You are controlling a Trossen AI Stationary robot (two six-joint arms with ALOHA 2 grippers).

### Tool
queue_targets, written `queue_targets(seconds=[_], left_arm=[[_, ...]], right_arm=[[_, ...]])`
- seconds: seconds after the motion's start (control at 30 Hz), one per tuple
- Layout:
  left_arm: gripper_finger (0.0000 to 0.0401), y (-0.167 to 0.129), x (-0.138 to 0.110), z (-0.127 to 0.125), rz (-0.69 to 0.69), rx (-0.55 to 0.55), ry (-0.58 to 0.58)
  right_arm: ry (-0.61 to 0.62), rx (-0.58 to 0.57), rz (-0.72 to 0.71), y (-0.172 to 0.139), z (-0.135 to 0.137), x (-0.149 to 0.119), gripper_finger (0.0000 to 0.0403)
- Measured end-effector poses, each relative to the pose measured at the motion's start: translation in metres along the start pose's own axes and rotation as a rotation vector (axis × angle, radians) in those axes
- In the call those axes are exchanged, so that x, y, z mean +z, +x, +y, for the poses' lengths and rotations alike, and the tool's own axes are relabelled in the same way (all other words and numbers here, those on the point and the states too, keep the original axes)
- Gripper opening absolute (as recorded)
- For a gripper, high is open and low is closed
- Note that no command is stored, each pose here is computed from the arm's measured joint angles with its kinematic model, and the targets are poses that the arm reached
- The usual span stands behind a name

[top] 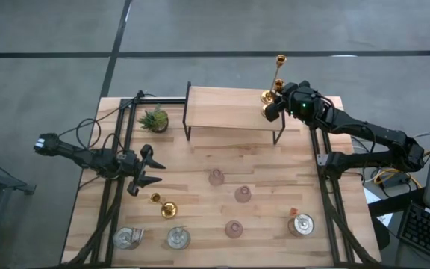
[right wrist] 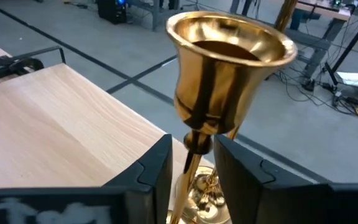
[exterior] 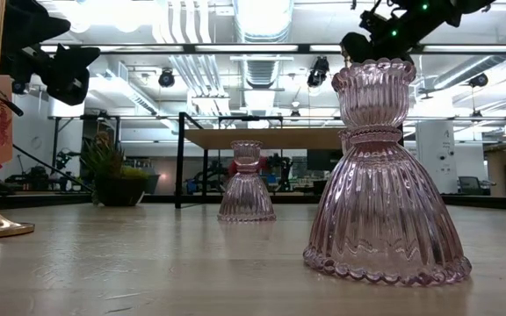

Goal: Pick & Place candle stick holders
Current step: Align the top gold candle holder on the shelf with the gold candle holder, then align the gold candle holder on the shelf with the gold candle holders

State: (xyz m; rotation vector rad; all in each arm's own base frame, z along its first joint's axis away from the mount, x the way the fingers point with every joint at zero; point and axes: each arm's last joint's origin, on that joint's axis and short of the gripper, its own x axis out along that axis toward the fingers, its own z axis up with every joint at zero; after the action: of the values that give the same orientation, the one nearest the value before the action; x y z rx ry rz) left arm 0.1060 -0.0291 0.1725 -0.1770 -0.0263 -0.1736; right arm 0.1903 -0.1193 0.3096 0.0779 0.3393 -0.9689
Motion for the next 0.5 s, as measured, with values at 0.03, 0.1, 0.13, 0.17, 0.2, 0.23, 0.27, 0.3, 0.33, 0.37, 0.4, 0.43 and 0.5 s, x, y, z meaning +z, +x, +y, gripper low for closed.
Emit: queue_targets(seconds=[0.03,0.1,0.13,0.17,0.2,0.23,0.27,0.3,0.33,0.37,0.4,0.43,0.5], left_arm=[[0.0218,0.000,0.000,0.000,0.000,0.000,0.000],[0.0218,0.000,0.000,0.000,0.000,0.000,0.000],[0.0218,0.000,0.000,0.000,0.000,-0.001,0.000],[0.0218,0.000,0.000,0.000,0.000,-0.001,0.000],[0.0218,0.000,0.000,0.000,0.000,0.000,0.000],[0.0218,0.000,0.000,0.000,0.001,0.000,0.000],[0.0218,0.000,0.000,0.000,0.000,0.000,0.000],[0.0218,0.000,0.000,0.000,0.000,0.000,0.000],[0.0218,0.000,0.000,0.000,0.000,0.000,0.000],[0.0218,0.000,0.000,0.000,0.000,0.000,0.000],[0.0218,0.000,0.000,0.000,0.000,-0.001,0.000],[0.0218,0.000,0.000,0.000,0.000,0.000,0.000],[0.0218,0.000,0.000,0.000,0.000,0.000,0.000]], right_arm=[[-0.005,0.001,-0.001,0.000,0.000,0.000,0.0118],[-0.007,0.010,-0.006,-0.002,0.000,0.001,0.0126],[-0.006,0.021,-0.010,-0.003,0.000,0.001,0.0129],[-0.004,0.028,-0.013,-0.003,0.000,0.002,0.0132],[-0.002,0.035,-0.017,-0.005,0.000,0.003,0.0135],[-0.002,0.039,-0.018,-0.006,0.000,0.003,0.0138],[-0.003,0.046,-0.018,-0.008,-0.001,0.003,0.0141],[-0.003,0.051,-0.016,-0.009,-0.001,0.003,0.0144],[-0.002,0.054,-0.010,-0.010,-0.002,0.003,0.0147],[-0.002,0.055,-0.003,-0.011,-0.002,0.002,0.0150],[-0.006,0.055,0.006,-0.013,-0.003,0.001,0.0153],[-0.009,0.055,0.012,-0.014,-0.004,0.001,0.0156],[-0.014,0.054,0.022,-0.016,-0.005,0.000,0.0162]])
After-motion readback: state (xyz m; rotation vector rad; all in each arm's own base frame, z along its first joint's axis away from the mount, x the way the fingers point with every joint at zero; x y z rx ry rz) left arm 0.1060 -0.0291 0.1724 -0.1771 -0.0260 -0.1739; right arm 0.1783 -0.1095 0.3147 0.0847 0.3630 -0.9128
